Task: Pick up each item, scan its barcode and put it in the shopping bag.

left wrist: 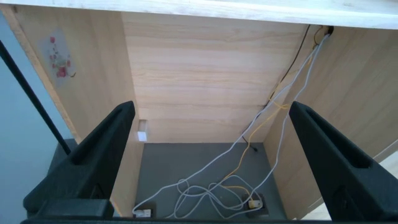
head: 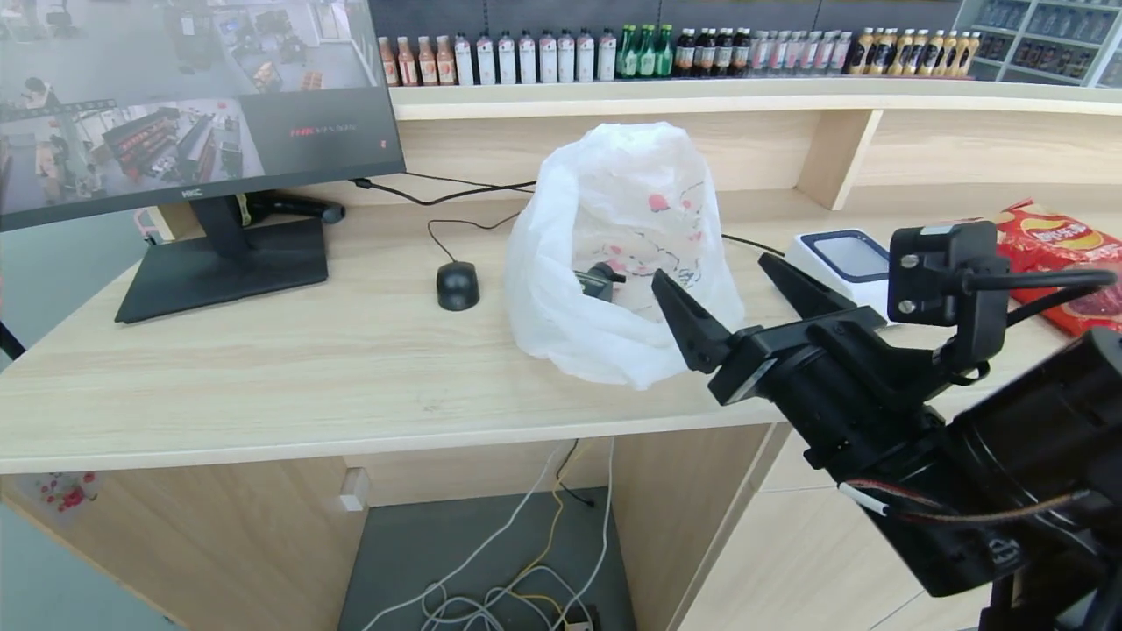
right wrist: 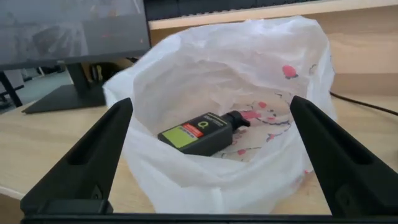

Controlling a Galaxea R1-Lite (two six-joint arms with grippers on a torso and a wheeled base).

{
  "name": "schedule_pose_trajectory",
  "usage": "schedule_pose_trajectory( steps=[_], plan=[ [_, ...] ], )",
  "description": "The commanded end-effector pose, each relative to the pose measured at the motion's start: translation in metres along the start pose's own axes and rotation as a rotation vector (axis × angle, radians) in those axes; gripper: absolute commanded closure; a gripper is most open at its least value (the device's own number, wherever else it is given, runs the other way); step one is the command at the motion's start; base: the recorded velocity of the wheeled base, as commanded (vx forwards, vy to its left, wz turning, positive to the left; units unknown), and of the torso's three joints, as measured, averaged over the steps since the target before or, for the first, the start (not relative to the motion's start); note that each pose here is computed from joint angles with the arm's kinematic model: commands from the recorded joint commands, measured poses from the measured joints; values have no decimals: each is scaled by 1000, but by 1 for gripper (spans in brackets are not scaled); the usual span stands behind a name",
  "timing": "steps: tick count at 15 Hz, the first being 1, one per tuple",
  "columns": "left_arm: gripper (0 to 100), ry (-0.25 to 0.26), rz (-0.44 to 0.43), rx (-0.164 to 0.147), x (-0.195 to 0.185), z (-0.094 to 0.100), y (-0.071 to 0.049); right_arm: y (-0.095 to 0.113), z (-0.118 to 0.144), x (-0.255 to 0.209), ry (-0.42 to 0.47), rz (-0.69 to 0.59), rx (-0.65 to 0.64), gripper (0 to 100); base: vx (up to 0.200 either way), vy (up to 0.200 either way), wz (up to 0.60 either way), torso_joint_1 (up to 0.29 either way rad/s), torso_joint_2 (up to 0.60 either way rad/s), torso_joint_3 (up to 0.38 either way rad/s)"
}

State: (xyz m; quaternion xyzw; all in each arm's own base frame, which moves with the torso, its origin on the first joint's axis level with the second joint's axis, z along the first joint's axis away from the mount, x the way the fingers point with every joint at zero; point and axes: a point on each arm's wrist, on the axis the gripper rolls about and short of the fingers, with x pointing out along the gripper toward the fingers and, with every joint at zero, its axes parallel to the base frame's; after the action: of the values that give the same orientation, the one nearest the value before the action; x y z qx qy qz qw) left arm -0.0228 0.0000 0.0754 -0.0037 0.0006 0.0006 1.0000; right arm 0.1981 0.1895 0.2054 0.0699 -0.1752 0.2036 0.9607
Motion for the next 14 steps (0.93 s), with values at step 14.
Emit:
schedule_pose_trajectory(
  steps=[14],
  plan=[
    [0, -1, 0, -5, 0, 0, 0, -19, 15, -16, -24, -34, -10, 0, 0, -200, 0, 3, 1, 3]
  ],
)
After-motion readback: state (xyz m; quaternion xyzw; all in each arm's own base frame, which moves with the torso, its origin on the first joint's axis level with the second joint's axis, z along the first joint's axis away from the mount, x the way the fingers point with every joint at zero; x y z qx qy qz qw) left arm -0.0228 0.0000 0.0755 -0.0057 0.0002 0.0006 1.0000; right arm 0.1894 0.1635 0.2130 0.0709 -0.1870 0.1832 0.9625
